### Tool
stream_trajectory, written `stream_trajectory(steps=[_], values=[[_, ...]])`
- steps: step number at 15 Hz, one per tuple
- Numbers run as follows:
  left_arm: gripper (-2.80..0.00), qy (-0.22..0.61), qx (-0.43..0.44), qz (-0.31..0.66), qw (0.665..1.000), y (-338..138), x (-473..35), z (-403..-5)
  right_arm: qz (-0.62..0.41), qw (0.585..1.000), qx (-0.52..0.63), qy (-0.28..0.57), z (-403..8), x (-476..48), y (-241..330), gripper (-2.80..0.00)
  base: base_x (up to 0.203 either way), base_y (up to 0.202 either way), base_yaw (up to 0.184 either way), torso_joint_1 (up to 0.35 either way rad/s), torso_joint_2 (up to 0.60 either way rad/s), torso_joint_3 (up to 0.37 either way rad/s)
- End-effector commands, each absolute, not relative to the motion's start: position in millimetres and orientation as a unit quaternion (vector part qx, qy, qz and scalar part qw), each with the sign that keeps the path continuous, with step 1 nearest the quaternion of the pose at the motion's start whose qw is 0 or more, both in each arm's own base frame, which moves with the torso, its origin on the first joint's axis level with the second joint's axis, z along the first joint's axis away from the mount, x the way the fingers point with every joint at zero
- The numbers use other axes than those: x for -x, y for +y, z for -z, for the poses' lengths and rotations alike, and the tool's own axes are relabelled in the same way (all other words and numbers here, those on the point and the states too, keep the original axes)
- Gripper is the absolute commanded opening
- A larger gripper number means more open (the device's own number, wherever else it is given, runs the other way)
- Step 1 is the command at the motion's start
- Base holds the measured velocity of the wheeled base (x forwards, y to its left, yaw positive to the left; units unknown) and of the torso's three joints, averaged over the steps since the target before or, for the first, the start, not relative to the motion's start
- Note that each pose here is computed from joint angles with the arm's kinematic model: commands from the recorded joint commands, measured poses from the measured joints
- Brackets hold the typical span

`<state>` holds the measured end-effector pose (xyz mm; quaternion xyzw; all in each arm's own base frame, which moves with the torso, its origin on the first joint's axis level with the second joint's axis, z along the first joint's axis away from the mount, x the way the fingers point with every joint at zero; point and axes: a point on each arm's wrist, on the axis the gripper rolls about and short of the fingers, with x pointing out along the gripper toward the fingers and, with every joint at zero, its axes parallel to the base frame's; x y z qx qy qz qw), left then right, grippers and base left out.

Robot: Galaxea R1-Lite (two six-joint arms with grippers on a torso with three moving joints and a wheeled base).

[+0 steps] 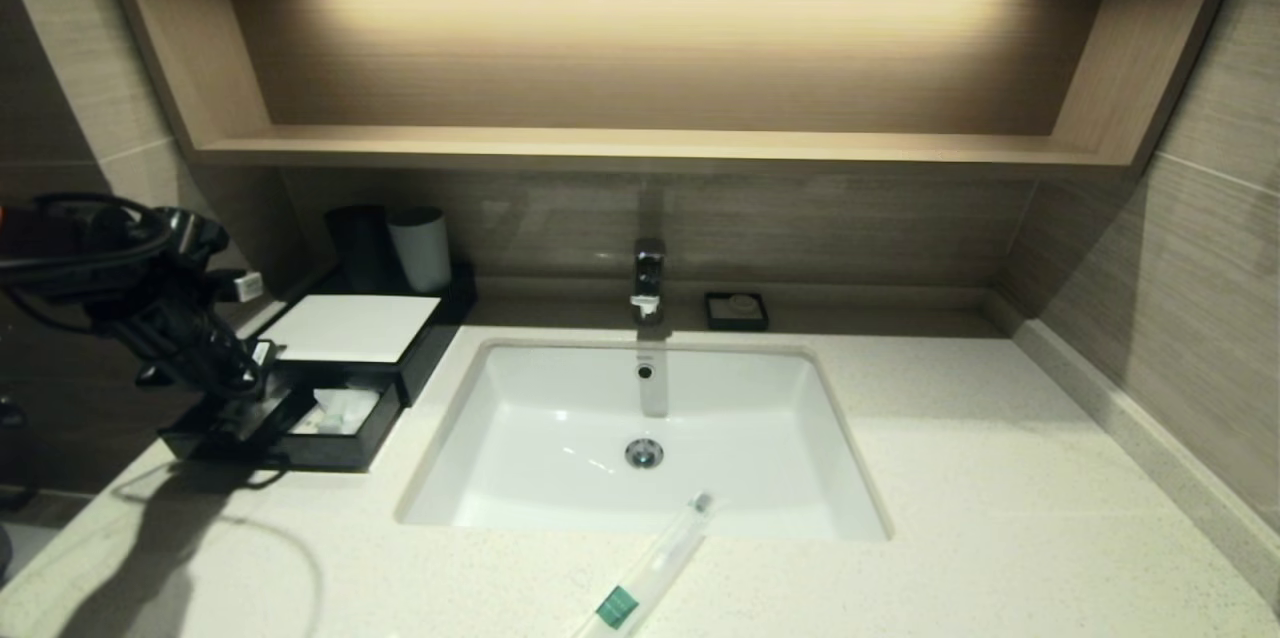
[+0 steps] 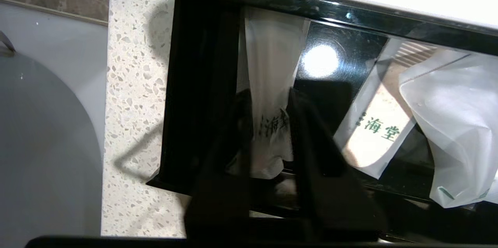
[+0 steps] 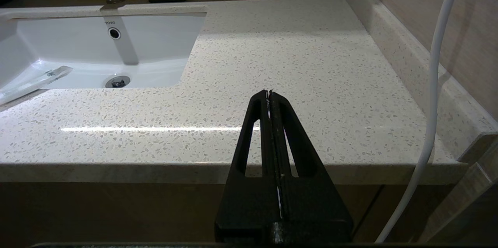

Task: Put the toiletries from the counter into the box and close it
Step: Place the bathroom toiletry into the drawer

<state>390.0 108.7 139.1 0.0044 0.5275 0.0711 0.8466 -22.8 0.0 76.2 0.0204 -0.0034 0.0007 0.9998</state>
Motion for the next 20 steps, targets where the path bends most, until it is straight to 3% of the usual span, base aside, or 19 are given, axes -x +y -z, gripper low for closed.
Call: stream_trajectory(steps=[1, 12, 18, 19, 20], values=[[0.0, 0.527, -0.006, -0.071, 0.847, 109.5, -388.5, -141.3, -0.001, 1.0, -0.021, -0.003, -76.3, 22.7, 0.0, -2.8, 0.0, 0.0, 0.0, 0.0, 0.0, 0.0], [0.0, 0.486, -0.007, -0.07, 0.871, 101.2, -373.2, -178.6, -0.001, 1.0, -0.021, -0.003, -76.3, 22.7, 0.0, -2.8, 0.0, 0.0, 0.0, 0.0, 0.0, 0.0], [0.0, 0.438, 0.013, -0.032, 0.898, 76.9, -335.4, -226.4, -0.001, 1.0, -0.021, -0.003, -76.3, 22.7, 0.0, -2.8, 0.0, 0.0, 0.0, 0.0, 0.0, 0.0], [-2.8, 0.44, 0.013, -0.017, 0.898, 67.5, -328.0, -226.9, -0.001, 1.0, -0.021, -0.003, -76.3, 22.7, 0.0, -2.8, 0.0, 0.0, 0.0, 0.0, 0.0, 0.0], [-2.8, 0.441, 0.01, 0.006, 0.898, 55.5, -320.8, -227.8, -0.001, 1.0, -0.021, -0.003, -76.3, 22.7, 0.0, -2.8, 0.0, 0.0, 0.0, 0.0, 0.0, 0.0]])
